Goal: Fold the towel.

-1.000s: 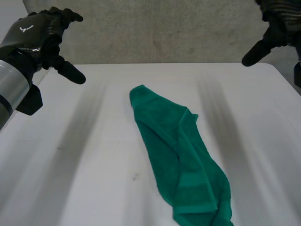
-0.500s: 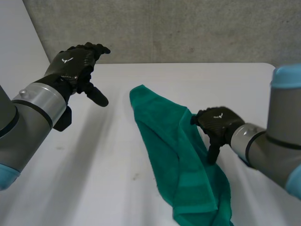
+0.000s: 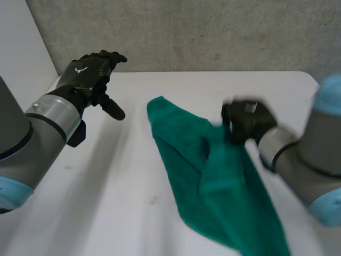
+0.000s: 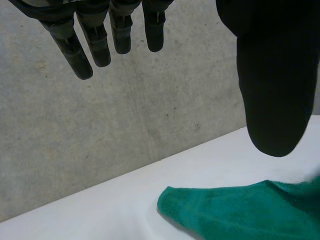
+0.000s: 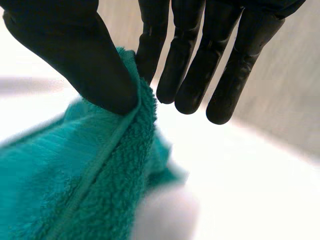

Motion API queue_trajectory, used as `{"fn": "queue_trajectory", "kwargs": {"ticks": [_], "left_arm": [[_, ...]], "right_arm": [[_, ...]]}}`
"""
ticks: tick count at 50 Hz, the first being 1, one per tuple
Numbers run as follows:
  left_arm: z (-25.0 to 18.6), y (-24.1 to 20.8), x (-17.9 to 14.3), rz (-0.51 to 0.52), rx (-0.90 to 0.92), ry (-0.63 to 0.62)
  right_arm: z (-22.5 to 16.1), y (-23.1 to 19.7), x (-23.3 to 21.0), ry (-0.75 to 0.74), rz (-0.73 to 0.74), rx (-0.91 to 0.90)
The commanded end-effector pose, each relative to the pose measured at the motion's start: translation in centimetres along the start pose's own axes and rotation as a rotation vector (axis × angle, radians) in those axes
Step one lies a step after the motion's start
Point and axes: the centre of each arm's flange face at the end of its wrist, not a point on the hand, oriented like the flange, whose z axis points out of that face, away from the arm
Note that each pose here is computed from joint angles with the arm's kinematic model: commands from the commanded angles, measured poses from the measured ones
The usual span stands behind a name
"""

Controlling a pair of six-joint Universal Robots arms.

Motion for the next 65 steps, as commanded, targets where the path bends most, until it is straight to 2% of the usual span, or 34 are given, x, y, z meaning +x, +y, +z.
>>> {"fn": "queue_trajectory", "kwargs": {"ticks": [1,7,11,15,20,25,27,30,36,39,43,45,48,50,53,54,55,56,57,65], "left_arm": [[4.3,2.2,0.0,0.013,0.045,0.014],[8.1,6.1,0.4,0.113,0.027,0.055],[9.9,9.6,1.3,0.178,-0.008,0.143],[10.4,12.5,2.7,0.183,-0.037,0.265],[9.9,15.8,4.5,0.163,-0.097,0.423],[9.8,16.4,4.9,0.161,-0.103,0.449],[10.4,15.5,4.7,0.172,-0.063,0.419],[12.0,13.4,3.1,0.190,0.033,0.296],[13.2,4.1,-0.9,0.187,0.358,0.039],[12.1,-0.4,-2.0,0.166,0.501,-0.047],[9.7,-3.8,-2.1,0.157,0.579,-0.085],[8.8,-3.7,-1.9,0.157,0.559,-0.085],[7.3,-2.1,-1.5,0.149,0.484,-0.077],[4.8,0.7,-1.3,0.145,0.346,-0.078],[3.2,2.4,-1.0,0.143,0.269,-0.074],[0.9,5.2,0.0,0.142,0.156,-0.047],[0.9,5.2,0.0,0.142,0.155,-0.047],[-1.3,8.2,1.3,0.147,0.051,-0.004],[-2.0,9.1,1.7,0.148,0.017,0.012],[-4.3,13.8,2.7,0.162,-0.193,0.063]], "right_arm": [[-4.4,-8.8,-0.5,-0.126,-0.137,0.112],[-7.5,-9.2,-3.1,-0.329,-0.281,0.027],[-10.2,-10.3,-5.7,-0.441,-0.403,0.107],[-12.6,-11.1,-7.2,-0.490,-0.453,0.175],[-13.4,-11.3,-7.3,-0.497,-0.456,0.188],[-13.0,-11.0,-7.1,-0.480,-0.455,0.171],[-12.6,-10.7,-6.9,-0.477,-0.459,0.157],[-11.4,-10.5,-6.1,-0.436,-0.456,0.133],[-6.0,-10.0,-1.2,-0.223,-0.465,0.046],[-3.6,-11.3,0.3,-0.098,-0.497,0.089],[-0.6,-13.5,2.0,0.076,-0.511,0.207],[0.8,-14.2,2.5,0.144,-0.511,0.272],[1.5,-14.4,2.7,0.161,-0.514,0.310],[2.7,-13.4,2.6,0.159,-0.518,0.318],[3.2,-10.9,1.4,0.099,-0.509,0.251],[3.3,-10.1,1.0,0.080,-0.509,0.232],[3.2,-9.3,0.5,0.061,-0.508,0.211],[3.2,-7.8,0.0,0.032,-0.506,0.168],[3.1,-6.9,-0.4,0.017,-0.505,0.142],[2.3,-0.2,-0.9,-0.049,-0.488,-0.067]]}}
